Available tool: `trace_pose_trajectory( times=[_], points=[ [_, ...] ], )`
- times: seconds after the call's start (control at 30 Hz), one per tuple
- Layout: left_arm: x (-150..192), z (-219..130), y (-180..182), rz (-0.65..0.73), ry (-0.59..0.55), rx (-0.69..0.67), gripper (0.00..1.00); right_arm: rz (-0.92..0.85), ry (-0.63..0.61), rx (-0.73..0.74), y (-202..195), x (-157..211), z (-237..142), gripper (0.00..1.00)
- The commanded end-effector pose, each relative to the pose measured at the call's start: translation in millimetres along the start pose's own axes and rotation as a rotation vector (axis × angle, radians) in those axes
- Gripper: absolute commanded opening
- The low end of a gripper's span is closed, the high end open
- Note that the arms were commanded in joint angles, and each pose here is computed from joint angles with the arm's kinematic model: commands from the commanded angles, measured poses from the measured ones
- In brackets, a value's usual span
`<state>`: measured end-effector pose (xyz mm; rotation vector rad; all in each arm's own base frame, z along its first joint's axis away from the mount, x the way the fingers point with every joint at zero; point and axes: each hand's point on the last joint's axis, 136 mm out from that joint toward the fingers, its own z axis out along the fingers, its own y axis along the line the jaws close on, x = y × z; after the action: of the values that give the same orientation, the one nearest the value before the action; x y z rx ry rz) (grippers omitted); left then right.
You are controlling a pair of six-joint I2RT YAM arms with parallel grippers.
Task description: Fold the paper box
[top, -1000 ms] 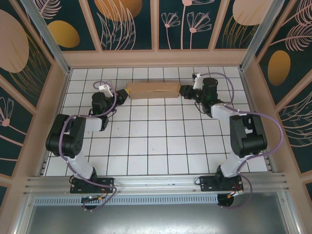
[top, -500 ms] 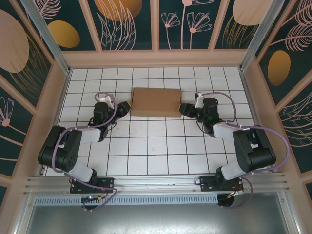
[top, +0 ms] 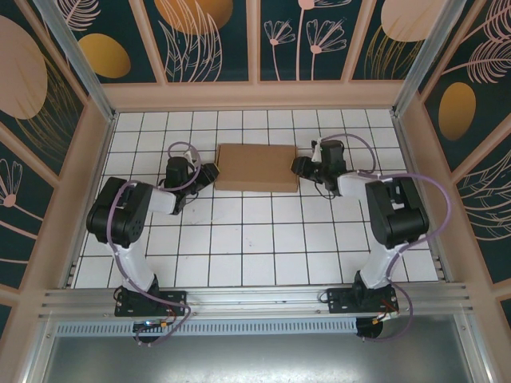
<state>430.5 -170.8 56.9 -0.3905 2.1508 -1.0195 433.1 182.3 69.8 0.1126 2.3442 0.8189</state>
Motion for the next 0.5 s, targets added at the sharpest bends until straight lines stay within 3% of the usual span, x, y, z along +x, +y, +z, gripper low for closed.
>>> trace_pose_trajectory(
  times=[0.0,0.3,0.37,0.47],
  points=[
    [-2,8,-10,0.002,0.023,0.049,0.22,0.027,0.069,0.042,-6,4,14,0.3],
    [-5,19,-3,-0.001,0.029,0.02,0.24,0.011,0.109,0.066,-9,-6,34,0.29],
    [-12,15,-6,0.0,0.007,0.007,0.35,0.002,0.092,0.085,-9,-11,29,0.37],
    [-40,-5,-25,0.089,-0.071,-0.02,0.57,-0.053,-0.023,0.103,3,-36,-2,0.6]
  ],
)
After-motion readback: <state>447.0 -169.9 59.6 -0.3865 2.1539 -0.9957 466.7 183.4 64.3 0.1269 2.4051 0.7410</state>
